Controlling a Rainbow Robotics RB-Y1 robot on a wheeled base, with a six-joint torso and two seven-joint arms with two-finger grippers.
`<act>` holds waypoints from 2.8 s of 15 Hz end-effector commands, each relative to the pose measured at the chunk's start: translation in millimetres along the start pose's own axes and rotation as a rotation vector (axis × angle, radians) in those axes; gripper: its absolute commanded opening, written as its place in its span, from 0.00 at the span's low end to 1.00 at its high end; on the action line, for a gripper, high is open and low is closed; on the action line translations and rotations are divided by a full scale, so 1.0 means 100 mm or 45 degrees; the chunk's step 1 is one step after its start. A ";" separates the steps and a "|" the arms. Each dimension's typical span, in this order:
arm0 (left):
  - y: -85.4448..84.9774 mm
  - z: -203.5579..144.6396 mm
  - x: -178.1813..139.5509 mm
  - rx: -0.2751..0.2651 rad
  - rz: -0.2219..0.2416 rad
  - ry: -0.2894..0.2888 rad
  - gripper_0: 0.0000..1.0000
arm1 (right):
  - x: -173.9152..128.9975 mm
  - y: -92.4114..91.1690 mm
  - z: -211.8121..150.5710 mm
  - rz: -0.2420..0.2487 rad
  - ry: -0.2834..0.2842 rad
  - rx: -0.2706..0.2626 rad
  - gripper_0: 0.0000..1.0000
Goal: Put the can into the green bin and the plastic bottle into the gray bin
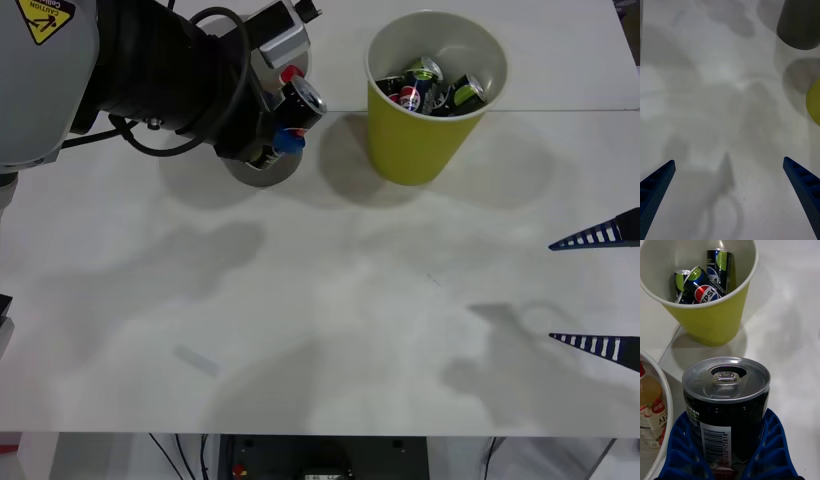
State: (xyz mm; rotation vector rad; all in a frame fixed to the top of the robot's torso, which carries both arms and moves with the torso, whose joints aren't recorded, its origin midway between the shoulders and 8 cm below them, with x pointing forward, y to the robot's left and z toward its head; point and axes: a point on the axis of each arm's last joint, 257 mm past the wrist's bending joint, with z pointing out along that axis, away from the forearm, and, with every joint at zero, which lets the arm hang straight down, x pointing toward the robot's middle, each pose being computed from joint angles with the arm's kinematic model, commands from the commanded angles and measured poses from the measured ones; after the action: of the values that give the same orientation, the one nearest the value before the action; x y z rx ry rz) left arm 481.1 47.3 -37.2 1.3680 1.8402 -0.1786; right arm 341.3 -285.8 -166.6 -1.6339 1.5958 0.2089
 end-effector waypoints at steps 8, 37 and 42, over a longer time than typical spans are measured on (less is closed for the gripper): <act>0.23 0.32 -1.24 0.052 0.003 0.084 0.02 | 0.00 0.00 0.00 0.000 0.000 0.000 1.00; 0.56 0.70 -1.78 0.086 -0.144 -0.071 1.00 | 0.00 0.00 0.00 0.000 0.000 0.000 1.00; 0.78 0.13 -1.35 0.164 -0.084 0.000 1.00 | 0.00 0.00 0.00 0.000 0.000 0.000 1.00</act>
State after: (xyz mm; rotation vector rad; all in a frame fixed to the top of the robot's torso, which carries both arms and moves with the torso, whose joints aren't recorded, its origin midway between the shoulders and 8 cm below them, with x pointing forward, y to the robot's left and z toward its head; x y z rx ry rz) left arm 566.1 -37.5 72.7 1.3771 1.9048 -0.3329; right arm 341.3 -285.8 -166.5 -1.6341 1.5956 0.2090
